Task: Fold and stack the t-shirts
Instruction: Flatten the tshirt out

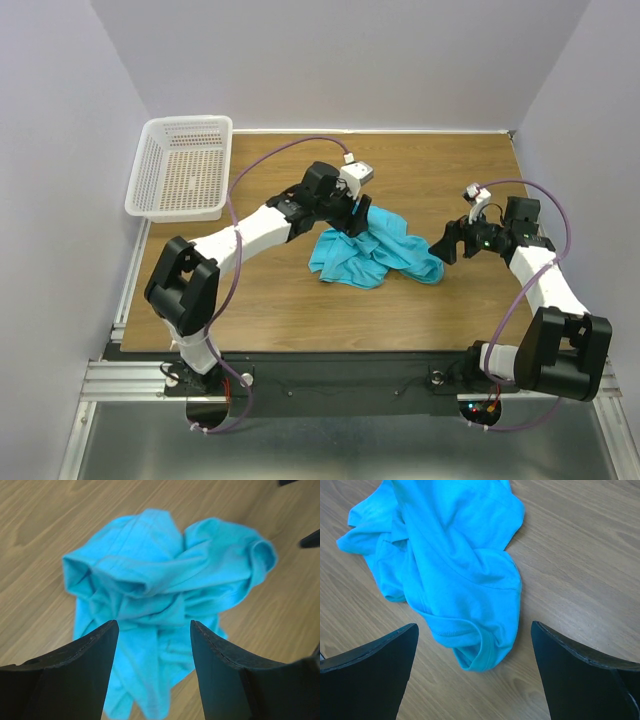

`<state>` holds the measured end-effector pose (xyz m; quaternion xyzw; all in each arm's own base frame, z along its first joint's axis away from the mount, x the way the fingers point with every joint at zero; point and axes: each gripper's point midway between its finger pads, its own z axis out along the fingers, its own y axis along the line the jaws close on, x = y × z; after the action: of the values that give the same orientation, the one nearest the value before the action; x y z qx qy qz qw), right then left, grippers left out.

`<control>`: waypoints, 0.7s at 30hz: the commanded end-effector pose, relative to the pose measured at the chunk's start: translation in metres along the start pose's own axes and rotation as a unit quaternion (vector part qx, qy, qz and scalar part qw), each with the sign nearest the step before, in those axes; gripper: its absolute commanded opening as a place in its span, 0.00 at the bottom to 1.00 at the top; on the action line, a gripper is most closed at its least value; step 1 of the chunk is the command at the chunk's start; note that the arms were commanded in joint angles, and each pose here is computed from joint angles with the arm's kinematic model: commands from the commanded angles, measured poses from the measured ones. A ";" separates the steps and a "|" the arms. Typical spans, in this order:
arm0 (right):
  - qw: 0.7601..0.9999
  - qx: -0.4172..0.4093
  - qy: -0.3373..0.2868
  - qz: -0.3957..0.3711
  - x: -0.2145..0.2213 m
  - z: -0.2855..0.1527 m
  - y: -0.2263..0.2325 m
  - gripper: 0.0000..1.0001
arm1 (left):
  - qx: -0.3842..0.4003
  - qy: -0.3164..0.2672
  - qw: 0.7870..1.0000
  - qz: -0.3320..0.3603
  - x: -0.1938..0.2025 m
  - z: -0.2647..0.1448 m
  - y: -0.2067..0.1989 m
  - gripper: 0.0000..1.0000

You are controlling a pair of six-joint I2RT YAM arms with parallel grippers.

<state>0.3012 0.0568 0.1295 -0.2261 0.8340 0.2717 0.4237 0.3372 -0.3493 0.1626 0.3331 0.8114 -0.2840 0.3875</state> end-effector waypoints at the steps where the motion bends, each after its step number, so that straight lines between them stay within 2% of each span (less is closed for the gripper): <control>1: 1.000 0.006 -0.009 -0.012 -0.009 -0.003 -0.004 1.00 | 0.041 -0.079 0.996 -0.019 -0.045 0.004 -0.026 0.71; 4: 1.000 0.006 -0.010 -0.012 -0.010 -0.003 -0.004 1.00 | 0.051 -0.088 0.994 -0.025 -0.050 0.009 -0.033 0.71; 9: 1.000 0.006 -0.012 -0.014 -0.012 -0.004 -0.003 1.00 | 0.046 -0.071 0.996 -0.038 -0.044 0.026 -0.029 0.71; 21: 1.000 0.004 -0.015 -0.016 -0.014 -0.005 -0.002 1.00 | -0.012 -0.020 0.998 -0.053 -0.024 0.059 -0.003 0.66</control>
<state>0.3008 0.0570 0.1293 -0.2254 0.8344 0.2725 0.4228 0.3628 -0.3948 0.1329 0.2844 0.8294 -0.3041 0.3724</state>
